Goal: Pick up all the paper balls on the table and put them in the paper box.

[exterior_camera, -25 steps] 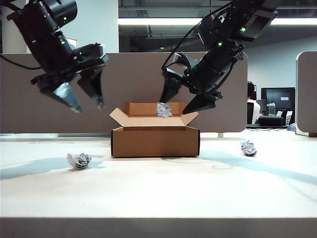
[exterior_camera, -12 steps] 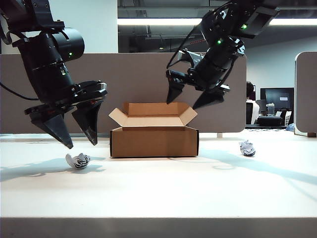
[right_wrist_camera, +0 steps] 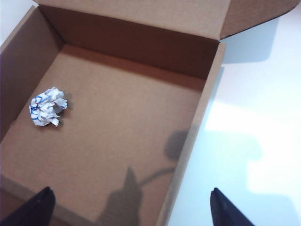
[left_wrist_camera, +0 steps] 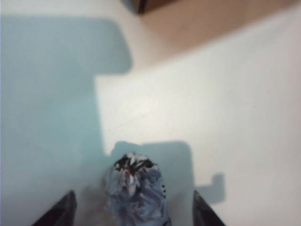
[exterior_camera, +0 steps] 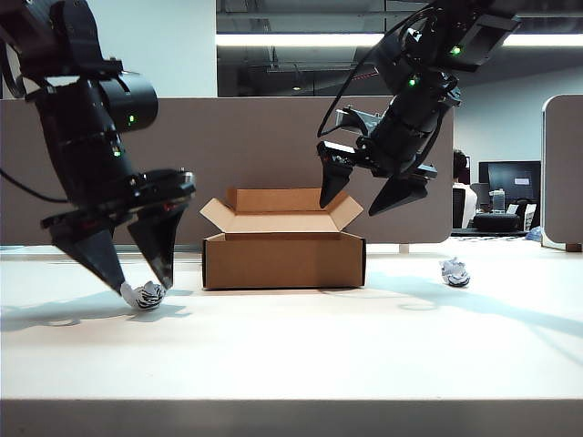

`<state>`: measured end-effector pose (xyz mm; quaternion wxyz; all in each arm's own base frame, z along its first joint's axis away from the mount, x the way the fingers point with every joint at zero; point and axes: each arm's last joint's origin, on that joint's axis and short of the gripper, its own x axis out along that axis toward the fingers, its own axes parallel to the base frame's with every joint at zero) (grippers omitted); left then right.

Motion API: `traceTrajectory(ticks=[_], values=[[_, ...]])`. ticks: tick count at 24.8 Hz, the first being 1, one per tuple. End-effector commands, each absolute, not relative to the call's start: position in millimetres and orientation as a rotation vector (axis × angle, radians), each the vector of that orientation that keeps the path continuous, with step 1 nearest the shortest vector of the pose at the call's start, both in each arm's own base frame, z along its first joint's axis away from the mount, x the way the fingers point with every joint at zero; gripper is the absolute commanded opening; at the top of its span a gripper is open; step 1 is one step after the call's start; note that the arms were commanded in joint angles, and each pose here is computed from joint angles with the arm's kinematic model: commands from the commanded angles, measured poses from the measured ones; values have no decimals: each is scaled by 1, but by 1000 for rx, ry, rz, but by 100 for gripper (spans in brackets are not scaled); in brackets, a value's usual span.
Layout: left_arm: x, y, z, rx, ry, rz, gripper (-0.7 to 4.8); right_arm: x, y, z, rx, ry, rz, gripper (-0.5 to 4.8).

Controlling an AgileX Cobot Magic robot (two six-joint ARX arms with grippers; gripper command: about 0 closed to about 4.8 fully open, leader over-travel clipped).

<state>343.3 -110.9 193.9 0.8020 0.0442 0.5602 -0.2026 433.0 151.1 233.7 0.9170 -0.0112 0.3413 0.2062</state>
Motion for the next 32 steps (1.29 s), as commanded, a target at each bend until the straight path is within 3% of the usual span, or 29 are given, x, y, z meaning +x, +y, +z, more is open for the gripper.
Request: traceTrajectory(ticks=[1,2,5,6,8,11,13,19,24,26,27,28,29,32], values=[[345,-112,191,104,1212,-430,282,433,151,240,-27,680,428,472],[346,-112,189,106,1212,-427,233,433,151,239,-44,682,433,472],[347,-112,188,123,1201,-441,225,431,151,237,-77,702,440,472],[348,-113,188,125,1193,-442,164,431,150,237,-79,711,439,472],[349,-113,186,124,1191,-442,97,431,148,236,-78,717,434,472],[351,-113,180,125,1203,-442,67,432,144,236,-77,724,424,471],[352,-114,176,126,1211,-441,16,432,141,238,-76,722,413,471],[363,-118,217,104,1101,-451,12,431,131,244,-79,724,379,471],[387,-139,304,76,752,-494,12,434,112,245,-118,729,291,471],[398,-148,316,36,678,-496,32,436,102,244,-172,744,169,471],[403,-150,317,37,674,-498,68,436,98,244,-184,748,134,471],[410,-153,312,39,682,-497,194,437,92,243,-203,754,70,471],[413,-154,308,39,691,-497,268,437,90,243,-201,757,65,471],[420,-156,285,47,773,-489,292,439,84,239,-193,772,65,471]])
